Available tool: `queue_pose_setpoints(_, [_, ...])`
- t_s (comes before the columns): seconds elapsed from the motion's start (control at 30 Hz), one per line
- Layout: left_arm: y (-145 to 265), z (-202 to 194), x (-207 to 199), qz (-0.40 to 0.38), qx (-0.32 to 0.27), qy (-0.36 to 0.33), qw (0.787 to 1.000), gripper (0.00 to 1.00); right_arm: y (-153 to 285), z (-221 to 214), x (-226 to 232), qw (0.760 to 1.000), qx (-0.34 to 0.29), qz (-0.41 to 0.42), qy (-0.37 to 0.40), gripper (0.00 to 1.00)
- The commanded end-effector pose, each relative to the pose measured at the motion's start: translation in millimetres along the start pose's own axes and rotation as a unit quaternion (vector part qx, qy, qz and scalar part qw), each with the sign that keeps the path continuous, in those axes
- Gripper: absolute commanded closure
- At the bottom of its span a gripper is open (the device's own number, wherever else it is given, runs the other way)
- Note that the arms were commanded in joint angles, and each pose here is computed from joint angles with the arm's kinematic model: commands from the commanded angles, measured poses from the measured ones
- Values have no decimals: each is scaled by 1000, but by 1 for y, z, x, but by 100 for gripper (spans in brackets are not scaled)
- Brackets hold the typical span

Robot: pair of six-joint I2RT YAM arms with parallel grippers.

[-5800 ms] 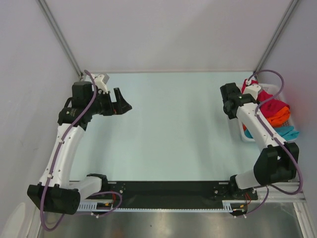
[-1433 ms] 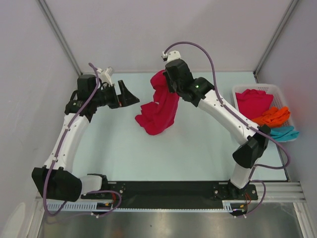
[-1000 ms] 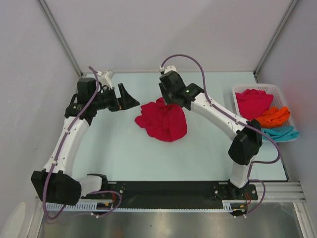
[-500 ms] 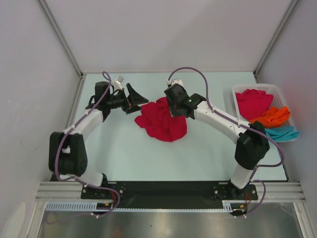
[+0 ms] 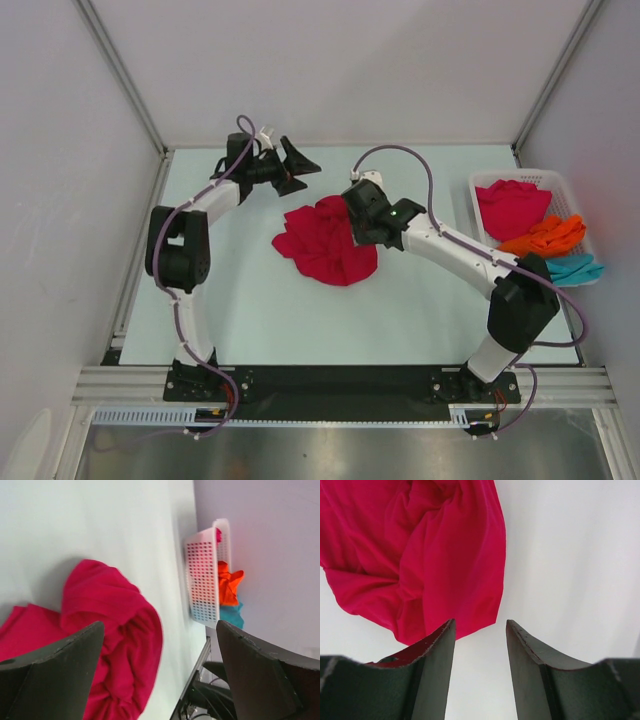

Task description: Fold and stack the t-shirts

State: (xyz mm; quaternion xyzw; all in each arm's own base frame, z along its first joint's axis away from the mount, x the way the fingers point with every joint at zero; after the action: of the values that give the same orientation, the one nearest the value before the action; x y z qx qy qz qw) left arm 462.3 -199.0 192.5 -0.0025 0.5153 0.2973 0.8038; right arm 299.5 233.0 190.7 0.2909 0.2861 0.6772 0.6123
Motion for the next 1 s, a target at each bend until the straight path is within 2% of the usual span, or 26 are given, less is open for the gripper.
queue_pose_setpoints(0.0, [-14, 5, 15, 29, -9, 8, 999, 0, 18, 9, -6, 1000, -21, 0, -9, 50])
queue_pose_setpoints(0.2, [-33, -1, 43, 137, 32, -1, 990, 0, 26, 10, -13, 1000, -26, 6, -15, 50])
queue_pose_setpoints(0.47, [-64, -24, 69, 149, 72, 23, 986, 0, 28, 9, -22, 999, -25, 0, -19, 50])
queue_pose_setpoints(0.77, [-69, -42, 81, 161, 94, 34, 982, 0, 27, 6, -32, 999, -23, -12, -27, 51])
queue_pose_setpoints(0.83, [-71, -42, 82, 157, 98, 34, 982, 8, 26, 5, -31, 999, -23, -13, -30, 51])
queue_pose_setpoints(0.87, [-72, -45, 82, 150, 105, 38, 982, 19, 26, 5, -31, 999, -21, -13, -30, 52])
queue_pose_setpoints(0.93, [-74, -47, 80, 140, 111, 39, 983, 35, 25, 4, -30, 999, -18, -12, -35, 52])
queue_pose_setpoints(0.97, [-73, -49, 80, 138, 114, 41, 983, 55, 24, 3, -30, 999, -18, -12, -35, 52])
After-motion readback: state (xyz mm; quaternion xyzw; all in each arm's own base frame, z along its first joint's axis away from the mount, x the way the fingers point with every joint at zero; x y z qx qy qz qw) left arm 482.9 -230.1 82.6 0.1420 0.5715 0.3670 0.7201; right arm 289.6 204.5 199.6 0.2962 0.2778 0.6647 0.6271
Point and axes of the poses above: each gripper's point midway between its finger pads, its own y axis back along the fingers, its own x axis along the line the jaws close on, z = x × y, the point moved 5 cm from there along y, back along the fingers, and after that the axes turned 8 degrees about -y, right-handed, at the moved point
